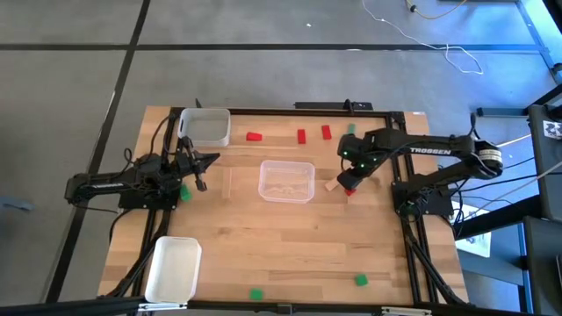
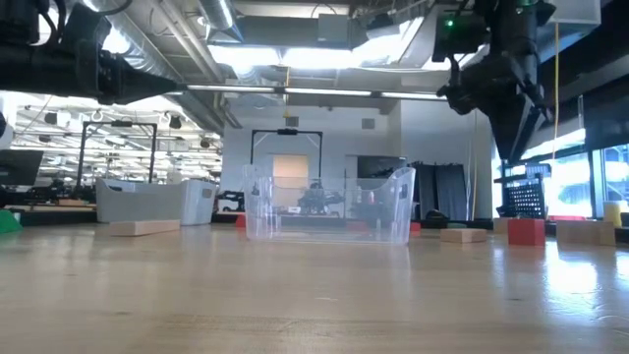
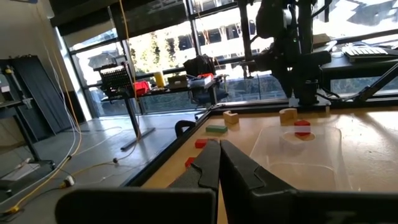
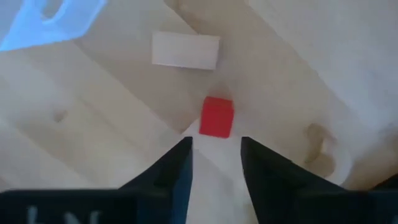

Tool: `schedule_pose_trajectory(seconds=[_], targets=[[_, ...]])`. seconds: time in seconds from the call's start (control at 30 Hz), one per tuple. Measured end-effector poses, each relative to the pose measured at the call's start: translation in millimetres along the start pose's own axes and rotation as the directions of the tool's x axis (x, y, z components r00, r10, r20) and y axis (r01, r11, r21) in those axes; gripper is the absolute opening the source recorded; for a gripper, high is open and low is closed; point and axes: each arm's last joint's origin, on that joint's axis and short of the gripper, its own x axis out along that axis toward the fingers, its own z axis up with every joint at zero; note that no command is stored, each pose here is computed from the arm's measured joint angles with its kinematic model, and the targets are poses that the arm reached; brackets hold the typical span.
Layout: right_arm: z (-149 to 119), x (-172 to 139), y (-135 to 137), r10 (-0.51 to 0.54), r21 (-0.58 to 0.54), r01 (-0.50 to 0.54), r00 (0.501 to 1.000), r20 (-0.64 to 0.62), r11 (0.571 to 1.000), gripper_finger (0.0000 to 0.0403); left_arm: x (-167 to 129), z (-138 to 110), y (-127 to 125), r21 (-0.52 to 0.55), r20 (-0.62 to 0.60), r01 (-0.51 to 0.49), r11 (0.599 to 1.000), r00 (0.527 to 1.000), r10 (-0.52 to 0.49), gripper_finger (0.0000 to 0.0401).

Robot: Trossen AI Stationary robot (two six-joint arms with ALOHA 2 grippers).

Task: Sort & place blocks by color
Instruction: Put the red block into the transparent bin

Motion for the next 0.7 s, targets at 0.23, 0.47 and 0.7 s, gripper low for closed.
schedule_pose_trajectory(seconds=[0.23,0.47,0.7], targets=[[5.2,10.6,2.8,-0.016,0.008,0.016,0.999,-0.041,1.0,0.0135,0.0,-0.8,-0.2,0.003,-0.009,0.002,1.0,1.0,-0.002,0.0],[7.8,24.7,5.3,-0.016,0.05,0.024,0.988,-0.152,0.998,0.0136,0.0,-0.8,-0.2,0.003,-0.009,0.002,1.0,1.0,-0.002,0.0],[11.8,38.9,6.2,-0.053,0.038,0.063,0.974,-0.22,0.997,0.0136,0.0,-0.7,-0.2,0.002,-0.008,0.002,1.0,1.0,-0.002,0.0]])
